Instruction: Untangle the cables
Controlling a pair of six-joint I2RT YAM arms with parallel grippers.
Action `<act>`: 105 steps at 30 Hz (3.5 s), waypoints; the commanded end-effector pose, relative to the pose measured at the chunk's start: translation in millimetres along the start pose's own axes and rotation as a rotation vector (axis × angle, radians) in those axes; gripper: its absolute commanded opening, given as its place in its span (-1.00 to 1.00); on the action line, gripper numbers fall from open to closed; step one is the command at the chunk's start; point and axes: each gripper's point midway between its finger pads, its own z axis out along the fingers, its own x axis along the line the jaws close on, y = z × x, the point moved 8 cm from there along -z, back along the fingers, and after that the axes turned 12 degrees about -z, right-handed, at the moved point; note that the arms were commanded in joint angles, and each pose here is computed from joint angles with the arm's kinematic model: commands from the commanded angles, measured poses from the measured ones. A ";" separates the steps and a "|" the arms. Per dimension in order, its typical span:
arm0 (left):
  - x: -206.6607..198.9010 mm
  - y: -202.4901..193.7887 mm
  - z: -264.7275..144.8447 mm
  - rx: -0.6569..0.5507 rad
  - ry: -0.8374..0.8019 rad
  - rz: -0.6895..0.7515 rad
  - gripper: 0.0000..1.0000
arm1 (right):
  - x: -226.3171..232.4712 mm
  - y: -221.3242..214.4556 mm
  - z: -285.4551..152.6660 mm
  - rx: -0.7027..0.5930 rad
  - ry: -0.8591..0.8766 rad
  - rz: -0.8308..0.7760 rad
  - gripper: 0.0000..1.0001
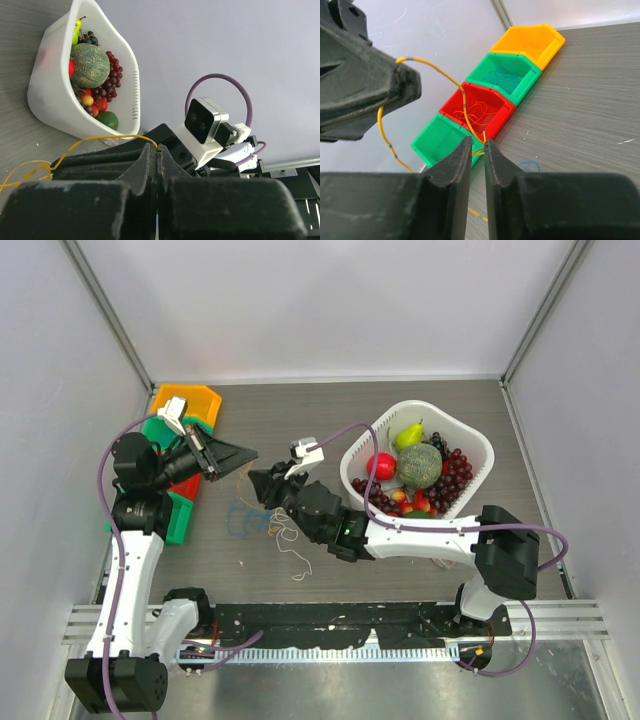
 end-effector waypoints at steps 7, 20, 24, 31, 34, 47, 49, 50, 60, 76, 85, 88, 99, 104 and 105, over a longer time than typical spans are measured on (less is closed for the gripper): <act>-7.5 -2.5 -3.3 0.005 -0.036 0.043 -1.00 | -2.3 23.8 -6.8 -0.069 -0.033 -0.020 -0.99; -1.7 -1.3 -1.0 -0.003 -0.069 0.040 -1.00 | -46.8 39.3 -46.2 0.122 0.384 -0.048 0.21; -1.8 -1.0 -0.1 0.004 -0.081 0.031 -1.00 | -38.4 32.9 -34.8 0.141 0.441 -0.039 0.27; -5.2 -3.3 -1.6 0.016 -0.097 0.038 -1.00 | -37.5 27.4 -6.6 0.106 0.390 -0.100 0.31; -3.9 -4.0 -2.1 0.014 -0.100 0.034 -1.00 | -39.9 25.7 4.4 0.078 0.349 -0.121 0.26; 21.9 -14.8 -6.8 0.025 -0.005 0.101 -1.00 | -69.0 37.7 -10.5 0.023 0.389 -0.339 -0.99; 32.1 -15.8 -6.6 0.030 0.019 0.101 -1.00 | -74.6 38.3 -12.8 0.067 0.430 -0.420 -0.99; 37.0 -15.4 -7.0 0.029 0.048 0.143 -0.94 | -75.7 37.3 -15.7 0.107 0.487 -0.468 -0.99; 44.0 -8.9 -23.9 -0.087 0.366 0.397 0.41 | -81.2 32.4 -53.9 0.461 0.821 -0.653 -0.99; 53.0 -57.6 39.4 0.375 0.162 0.304 0.41 | -87.0 45.0 -58.4 0.483 0.792 -0.740 -0.99; 62.9 -68.1 49.3 0.471 0.147 0.291 -0.11 | -83.6 52.1 -61.4 0.451 0.805 -0.729 -0.99; 59.8 -70.5 46.6 0.485 0.130 0.299 -0.44 | -85.2 55.3 -59.1 0.425 0.782 -0.709 -0.99; 45.4 -70.6 38.4 0.427 0.104 0.368 -1.00 | -104.7 72.3 -71.3 0.307 0.360 -0.356 0.23; 43.0 -71.2 35.4 0.403 0.083 0.409 -1.00 | -106.7 95.8 -82.6 0.278 0.270 -0.086 0.14; 42.0 -71.1 34.9 0.396 0.080 0.415 -1.00 | -101.3 97.6 -82.3 0.288 0.288 -0.023 0.03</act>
